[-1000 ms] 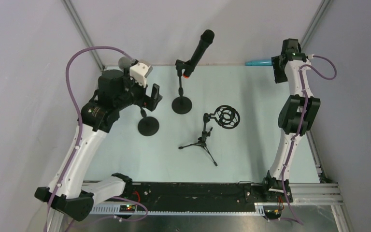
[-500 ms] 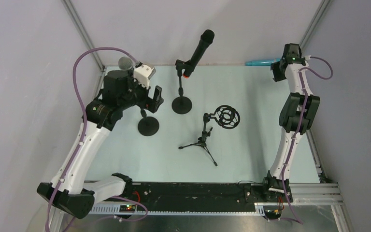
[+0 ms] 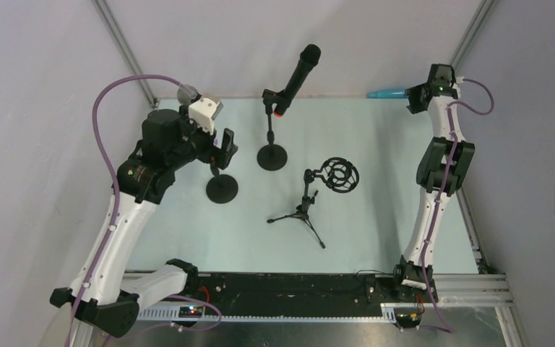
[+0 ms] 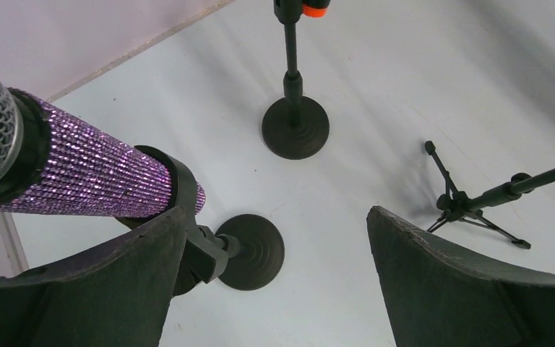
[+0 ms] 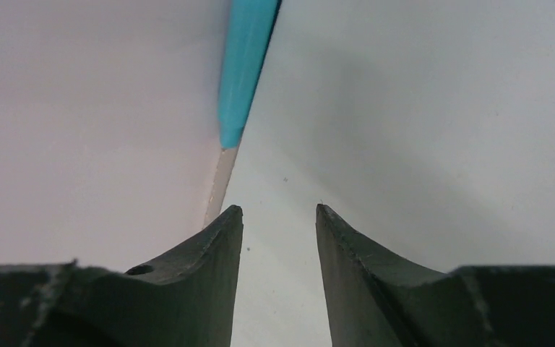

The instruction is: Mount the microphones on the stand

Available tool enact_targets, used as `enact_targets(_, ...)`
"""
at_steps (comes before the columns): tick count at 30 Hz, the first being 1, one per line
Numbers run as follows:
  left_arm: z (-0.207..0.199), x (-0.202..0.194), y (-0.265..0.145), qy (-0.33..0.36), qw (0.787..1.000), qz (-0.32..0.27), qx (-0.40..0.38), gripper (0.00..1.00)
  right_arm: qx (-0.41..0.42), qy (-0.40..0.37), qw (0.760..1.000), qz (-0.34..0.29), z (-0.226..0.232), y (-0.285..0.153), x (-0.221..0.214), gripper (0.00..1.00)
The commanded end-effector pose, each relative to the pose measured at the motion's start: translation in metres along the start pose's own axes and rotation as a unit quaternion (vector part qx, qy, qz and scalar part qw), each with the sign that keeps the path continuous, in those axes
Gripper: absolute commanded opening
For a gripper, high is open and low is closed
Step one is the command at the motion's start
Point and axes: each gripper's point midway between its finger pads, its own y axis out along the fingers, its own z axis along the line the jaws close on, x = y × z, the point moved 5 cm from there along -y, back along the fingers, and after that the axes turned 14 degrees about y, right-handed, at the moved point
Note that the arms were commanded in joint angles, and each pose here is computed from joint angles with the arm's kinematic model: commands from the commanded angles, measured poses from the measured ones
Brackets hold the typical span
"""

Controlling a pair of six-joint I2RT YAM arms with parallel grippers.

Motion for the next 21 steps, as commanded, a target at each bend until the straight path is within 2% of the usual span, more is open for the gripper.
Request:
enact_targets(1, 0.007, -0.004, 0.001, -0.006, 1.000, 0.002, 0.014, 0.98, 0.053, -0.012, 0.998, 0.025, 0.005, 0.019, -0.009, 0.51)
enact_targets(5, 0.019, 0.000, 0.007, -0.039, 0.999, 0.000, 0.030, 0.98, 0.131, -0.087, 0.988, -0.005, 0.034, -0.027, -0.023, 0.68)
enact_targets(6, 0.026, 0.002, 0.006, -0.048, 0.998, -0.001, 0.039, 0.98, 0.145, -0.098, 0.984, -0.008, 0.038, -0.051, -0.025, 0.81)
enact_targets(8, 0.035, 0.004, 0.007, -0.069, 0.996, -0.001, 0.052, 0.98, 0.193, -0.133, 0.972, -0.021, 0.050, -0.093, -0.033, 0.97)
enact_targets(9, 0.038, 0.004, 0.009, -0.080, 0.995, -0.001, 0.056, 0.98, 0.227, -0.162, 0.960, -0.036, 0.063, -0.133, -0.036, 0.98)
enact_targets(10, 0.044, 0.003, 0.008, -0.085, 0.994, 0.000, 0.066, 0.98, 0.218, -0.178, 0.959, -0.043, 0.045, -0.134, -0.041, 0.99)
enact_targets(11, 0.048, 0.002, 0.009, -0.089, 0.993, 0.000, 0.074, 0.98, 0.244, -0.208, 0.945, -0.071, 0.052, -0.170, -0.042, 0.99)
enact_targets(12, 0.053, -0.003, 0.010, -0.093, 0.992, 0.005, 0.085, 0.98, 0.241, -0.229, 0.941, -0.069, 0.032, -0.167, -0.057, 0.99)
enact_targets(13, 0.057, -0.005, 0.010, -0.095, 0.991, 0.005, 0.095, 0.98, 0.261, -0.263, 0.923, -0.104, 0.033, -0.196, -0.053, 0.99)
enact_targets(14, 0.061, -0.012, 0.011, -0.101, 0.989, 0.012, 0.104, 0.98, 0.259, -0.292, 0.915, -0.105, 0.012, -0.194, -0.069, 0.99)
enact_targets(15, 0.067, -0.013, 0.010, -0.103, 0.988, 0.008, 0.116, 0.98, 0.269, -0.334, 0.893, -0.140, 0.010, -0.214, -0.067, 0.99)
enact_targets(16, 0.070, -0.021, 0.011, -0.108, 0.985, 0.018, 0.133, 0.98, 0.251, -0.392, 0.871, -0.160, -0.016, -0.206, -0.077, 0.99)
enact_targets(18, 0.080, -0.029, 0.012, -0.140, 0.972, 0.019, 0.187, 0.98, 0.234, -0.413, 0.866, -0.154, -0.044, -0.208, -0.084, 1.00)
enact_targets(21, 0.086, -0.053, 0.017, -0.163, 0.956, 0.051, 0.238, 0.98, 0.215, -0.390, 0.891, -0.084, -0.072, -0.203, -0.091, 1.00)
